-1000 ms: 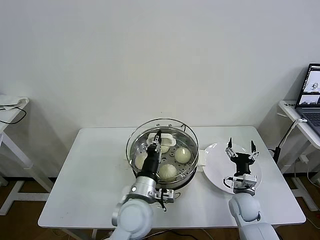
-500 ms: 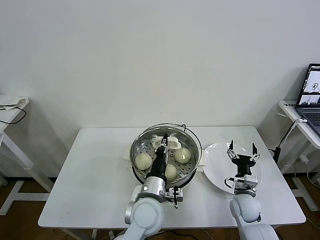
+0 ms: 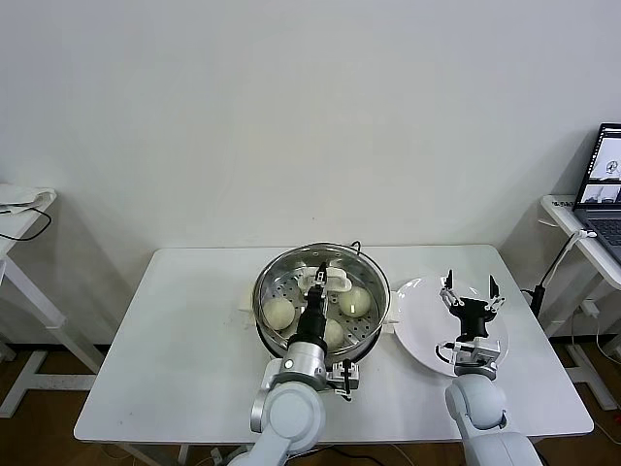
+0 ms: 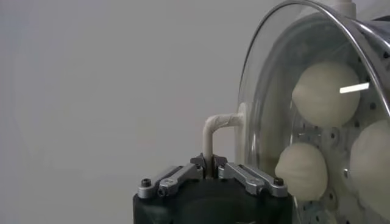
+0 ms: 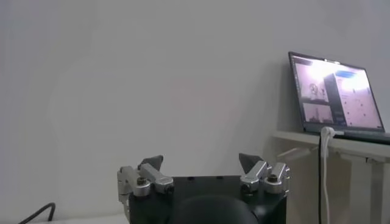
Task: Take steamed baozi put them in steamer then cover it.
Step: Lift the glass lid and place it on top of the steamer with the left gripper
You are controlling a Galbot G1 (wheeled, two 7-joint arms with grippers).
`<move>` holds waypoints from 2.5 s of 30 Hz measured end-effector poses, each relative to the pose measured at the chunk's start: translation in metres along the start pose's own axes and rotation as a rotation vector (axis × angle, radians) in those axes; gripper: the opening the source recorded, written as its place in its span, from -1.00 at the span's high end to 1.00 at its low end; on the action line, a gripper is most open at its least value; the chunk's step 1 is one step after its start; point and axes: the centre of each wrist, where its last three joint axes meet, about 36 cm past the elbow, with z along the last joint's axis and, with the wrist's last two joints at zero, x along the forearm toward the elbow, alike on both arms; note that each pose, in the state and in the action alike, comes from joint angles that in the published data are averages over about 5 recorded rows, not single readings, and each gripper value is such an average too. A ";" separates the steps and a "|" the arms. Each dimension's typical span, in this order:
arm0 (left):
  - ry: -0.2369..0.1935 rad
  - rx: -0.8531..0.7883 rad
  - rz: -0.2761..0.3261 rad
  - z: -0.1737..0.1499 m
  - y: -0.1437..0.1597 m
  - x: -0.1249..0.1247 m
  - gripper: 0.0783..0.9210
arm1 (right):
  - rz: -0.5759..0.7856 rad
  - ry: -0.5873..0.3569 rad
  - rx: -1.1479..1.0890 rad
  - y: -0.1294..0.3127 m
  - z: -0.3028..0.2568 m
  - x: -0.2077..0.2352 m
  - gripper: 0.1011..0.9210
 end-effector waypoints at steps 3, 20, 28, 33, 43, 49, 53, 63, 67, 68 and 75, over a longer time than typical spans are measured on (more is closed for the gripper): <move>0.002 -0.004 0.003 0.000 -0.002 0.001 0.73 | -0.001 0.001 0.000 0.000 0.000 0.000 -0.76; 0.010 -0.031 0.007 0.000 -0.009 -0.002 0.73 | -0.005 0.004 -0.004 0.003 0.003 0.000 -0.76; 0.010 -0.039 0.002 -0.001 -0.009 -0.002 0.73 | -0.007 0.006 -0.005 0.004 0.004 0.001 -0.76; 0.015 -0.046 0.003 0.001 -0.011 -0.003 0.73 | -0.009 0.007 -0.003 0.004 0.005 0.002 -0.76; 0.019 -0.052 0.001 0.004 -0.012 -0.003 0.73 | -0.010 0.007 -0.004 0.005 0.005 0.003 -0.76; 0.020 -0.051 0.004 0.004 -0.013 -0.004 0.73 | -0.010 0.005 -0.003 0.005 0.005 0.003 -0.76; 0.023 -0.048 0.010 0.004 -0.015 -0.005 0.73 | -0.009 0.003 -0.003 0.004 0.004 0.003 -0.76; 0.025 -0.038 0.016 0.004 -0.014 -0.001 0.16 | -0.011 0.004 -0.001 0.004 0.004 0.005 -0.76; 0.024 -0.028 0.011 0.005 -0.011 0.003 -0.11 | -0.011 0.004 -0.003 0.005 0.005 0.006 -0.76; 0.024 -0.026 0.010 0.005 -0.010 0.004 -0.17 | -0.011 0.004 -0.004 0.006 0.005 0.006 -0.76; 0.019 0.006 0.015 0.010 -0.002 0.021 -0.42 | -0.010 -0.001 -0.001 0.006 0.004 0.006 -0.76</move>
